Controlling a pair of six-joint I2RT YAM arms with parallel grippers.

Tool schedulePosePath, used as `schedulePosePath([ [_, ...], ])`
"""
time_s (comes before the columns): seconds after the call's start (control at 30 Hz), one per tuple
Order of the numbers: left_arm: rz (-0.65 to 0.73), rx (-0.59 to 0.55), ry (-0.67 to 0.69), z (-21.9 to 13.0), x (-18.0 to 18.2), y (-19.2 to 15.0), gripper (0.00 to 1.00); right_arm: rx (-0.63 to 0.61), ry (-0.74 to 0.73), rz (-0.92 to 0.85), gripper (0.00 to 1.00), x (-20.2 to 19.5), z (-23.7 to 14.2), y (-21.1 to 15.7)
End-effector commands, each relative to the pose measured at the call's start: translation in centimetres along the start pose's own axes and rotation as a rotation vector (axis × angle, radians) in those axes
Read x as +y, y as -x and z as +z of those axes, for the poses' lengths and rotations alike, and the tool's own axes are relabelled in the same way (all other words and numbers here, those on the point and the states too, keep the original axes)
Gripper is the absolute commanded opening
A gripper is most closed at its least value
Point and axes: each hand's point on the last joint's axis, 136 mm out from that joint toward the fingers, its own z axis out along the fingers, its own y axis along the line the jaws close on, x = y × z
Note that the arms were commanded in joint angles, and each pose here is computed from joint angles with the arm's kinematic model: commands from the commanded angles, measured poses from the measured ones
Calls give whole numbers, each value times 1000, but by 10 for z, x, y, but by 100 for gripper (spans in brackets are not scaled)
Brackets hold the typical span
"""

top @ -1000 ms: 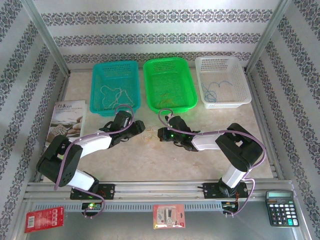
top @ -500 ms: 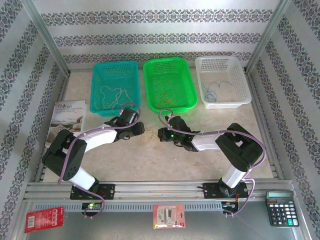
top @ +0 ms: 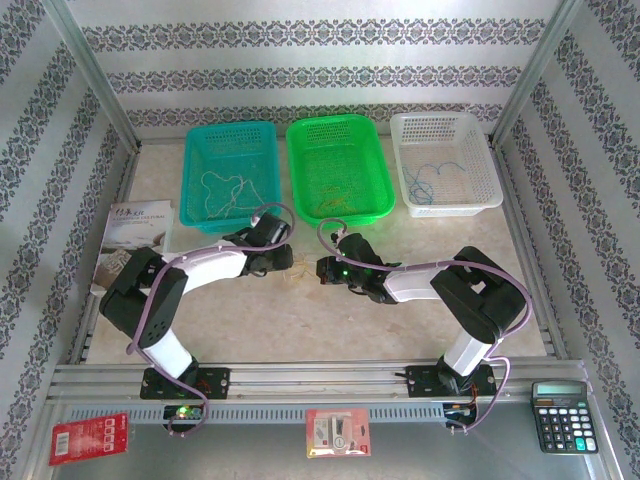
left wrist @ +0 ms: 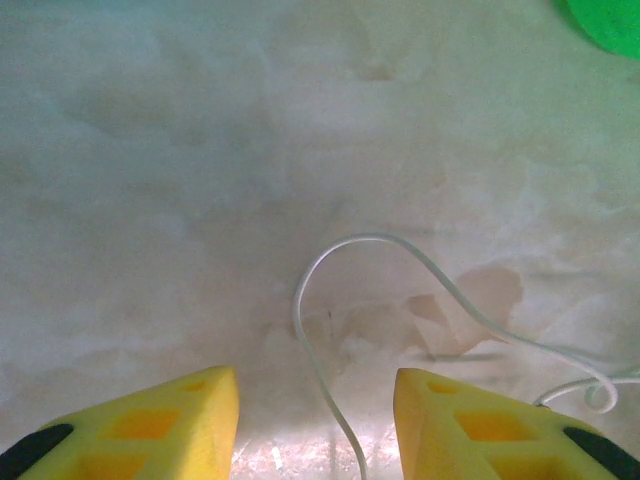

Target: Untangle the cables

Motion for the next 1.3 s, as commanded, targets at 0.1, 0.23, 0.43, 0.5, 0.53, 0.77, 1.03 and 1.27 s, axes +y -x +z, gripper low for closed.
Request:
schedulePosePath([
  [0.1, 70, 38, 69, 6, 3, -9, 41, -25, 29, 1, 0, 10, -3, 4],
  [0.23, 91, 46, 92, 9, 4, -11, 40, -26, 31, 3, 0, 10, -3, 5],
  [0.43, 118, 55, 118, 12, 6, -14, 29, -26, 32, 4, 0, 10, -4, 4],
  [0.5, 122, 59, 121, 13, 6, -15, 26, -27, 34, 4, 0, 11, -4, 5],
  [0.53, 123, 60, 120, 13, 5, -15, 24, -25, 33, 4, 0, 11, -4, 4],
  [0.77, 133, 65, 118, 13, 4, -17, 5, -29, 35, 6, 0, 12, -4, 6],
  [1.03, 145, -5, 57, -27, -8, 4, 0, -30, 25, 2, 0, 9, -4, 6],
  [1.27, 92, -115, -222, -98, -58, 34, 0, -28, 6, 8, 0, 0, -4, 4],
])
